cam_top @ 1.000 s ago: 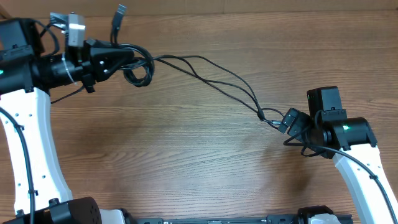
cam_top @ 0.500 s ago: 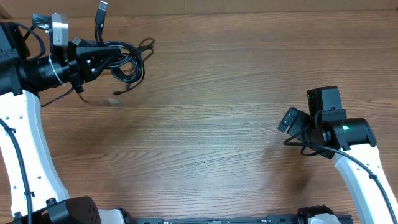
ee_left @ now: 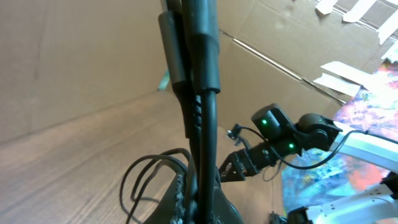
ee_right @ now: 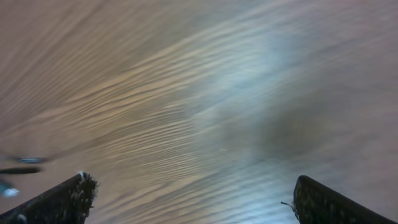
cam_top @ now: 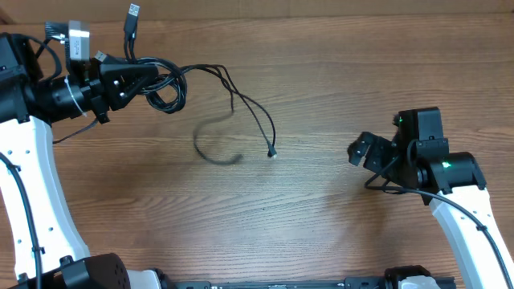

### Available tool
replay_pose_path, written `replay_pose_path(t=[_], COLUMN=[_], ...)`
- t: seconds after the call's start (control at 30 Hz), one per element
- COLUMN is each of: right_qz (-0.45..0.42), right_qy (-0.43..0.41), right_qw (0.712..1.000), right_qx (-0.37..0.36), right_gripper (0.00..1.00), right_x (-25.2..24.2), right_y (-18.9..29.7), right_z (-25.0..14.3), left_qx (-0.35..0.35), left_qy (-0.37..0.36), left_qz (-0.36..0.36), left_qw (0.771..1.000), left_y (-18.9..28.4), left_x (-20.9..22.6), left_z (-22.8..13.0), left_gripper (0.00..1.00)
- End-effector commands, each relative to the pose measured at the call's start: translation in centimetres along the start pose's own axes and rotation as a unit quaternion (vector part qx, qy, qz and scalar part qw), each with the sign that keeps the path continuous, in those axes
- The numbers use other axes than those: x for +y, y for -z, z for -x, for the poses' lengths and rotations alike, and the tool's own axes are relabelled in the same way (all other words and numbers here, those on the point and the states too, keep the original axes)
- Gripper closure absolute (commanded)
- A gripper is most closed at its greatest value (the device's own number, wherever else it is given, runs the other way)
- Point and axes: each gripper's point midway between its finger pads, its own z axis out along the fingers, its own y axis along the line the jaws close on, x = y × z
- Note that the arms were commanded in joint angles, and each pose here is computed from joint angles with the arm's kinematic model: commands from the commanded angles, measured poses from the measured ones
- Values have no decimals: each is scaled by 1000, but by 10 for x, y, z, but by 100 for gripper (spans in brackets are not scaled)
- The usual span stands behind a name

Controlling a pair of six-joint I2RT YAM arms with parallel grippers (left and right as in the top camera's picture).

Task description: Untangle cables

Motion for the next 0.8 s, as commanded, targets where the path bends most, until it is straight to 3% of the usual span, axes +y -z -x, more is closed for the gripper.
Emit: replay_pose_path(t=[0.0, 0.27, 0.53, 0.77], right_qz=[104, 269, 322, 362], right_qy=[84, 225, 330, 383], right_qw=[991, 936, 887, 848], right_qx=[29, 26, -9, -60], right_gripper=[0, 0, 0, 0], right_x=[35, 87, 100, 110], right_y=[3, 29, 64, 103], right_z=[-11, -25, -41, -54], left_qx=[12, 127, 263, 294], left_qy=[-10, -8, -76, -185], left_qz=[-20, -19, -30, -138], left_qw=[1000, 992, 961, 927], left_y=[-13, -61, -112, -145], left_x=[-22, -32, -56, -109], left_z=[1, -43, -98, -127], left_gripper=[96, 96, 96, 96])
